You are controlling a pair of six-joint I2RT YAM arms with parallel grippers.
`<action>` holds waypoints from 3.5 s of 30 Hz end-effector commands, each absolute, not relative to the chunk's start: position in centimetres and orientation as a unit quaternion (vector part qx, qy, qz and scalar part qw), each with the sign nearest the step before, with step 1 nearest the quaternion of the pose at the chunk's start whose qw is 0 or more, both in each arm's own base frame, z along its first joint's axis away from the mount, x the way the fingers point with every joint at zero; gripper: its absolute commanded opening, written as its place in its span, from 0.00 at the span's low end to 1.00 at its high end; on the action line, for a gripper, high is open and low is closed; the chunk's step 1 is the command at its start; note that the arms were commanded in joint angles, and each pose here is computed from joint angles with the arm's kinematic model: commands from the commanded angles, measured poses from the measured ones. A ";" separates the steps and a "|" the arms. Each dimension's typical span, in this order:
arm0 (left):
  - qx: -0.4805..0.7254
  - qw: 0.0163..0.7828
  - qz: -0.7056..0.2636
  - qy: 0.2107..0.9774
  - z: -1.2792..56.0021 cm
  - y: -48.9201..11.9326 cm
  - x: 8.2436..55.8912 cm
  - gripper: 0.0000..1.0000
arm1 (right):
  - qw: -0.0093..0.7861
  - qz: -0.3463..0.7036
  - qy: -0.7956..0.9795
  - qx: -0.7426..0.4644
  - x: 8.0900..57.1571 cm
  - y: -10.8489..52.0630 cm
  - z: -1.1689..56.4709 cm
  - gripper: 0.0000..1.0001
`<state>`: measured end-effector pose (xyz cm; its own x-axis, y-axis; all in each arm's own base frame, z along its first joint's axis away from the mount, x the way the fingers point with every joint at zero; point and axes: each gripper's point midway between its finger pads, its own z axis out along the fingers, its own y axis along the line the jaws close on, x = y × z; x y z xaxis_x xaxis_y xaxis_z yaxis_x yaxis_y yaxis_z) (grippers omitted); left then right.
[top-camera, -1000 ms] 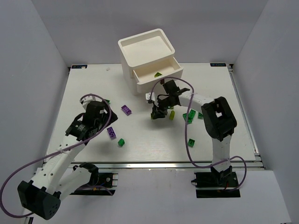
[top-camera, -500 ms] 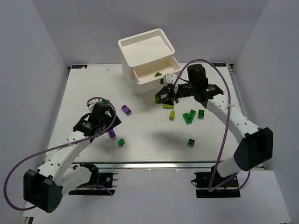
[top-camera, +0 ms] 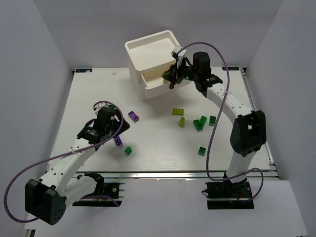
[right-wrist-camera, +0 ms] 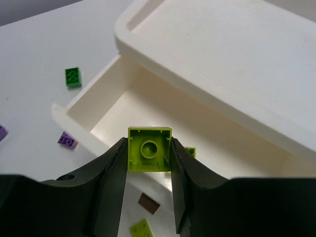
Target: Sort the legos into containers by color
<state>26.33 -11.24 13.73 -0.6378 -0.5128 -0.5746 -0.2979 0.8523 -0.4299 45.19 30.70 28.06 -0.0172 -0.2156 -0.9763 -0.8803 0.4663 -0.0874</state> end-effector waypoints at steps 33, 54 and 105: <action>-0.216 0.425 -0.215 0.853 20.2 -13.1 29.8 0.45 | 0.506 0.347 0.662 -0.432 36.0 21.0 26.1 0.00; -0.241 0.445 -0.201 0.839 24.9 -13.2 32.8 0.91 | 0.278 0.192 0.924 -0.180 37.3 19.9 7.7 0.69; -0.101 0.432 -0.318 0.838 24.5 -19.0 32.5 0.90 | 0.542 0.342 0.589 -0.492 38.7 26.9 31.3 0.00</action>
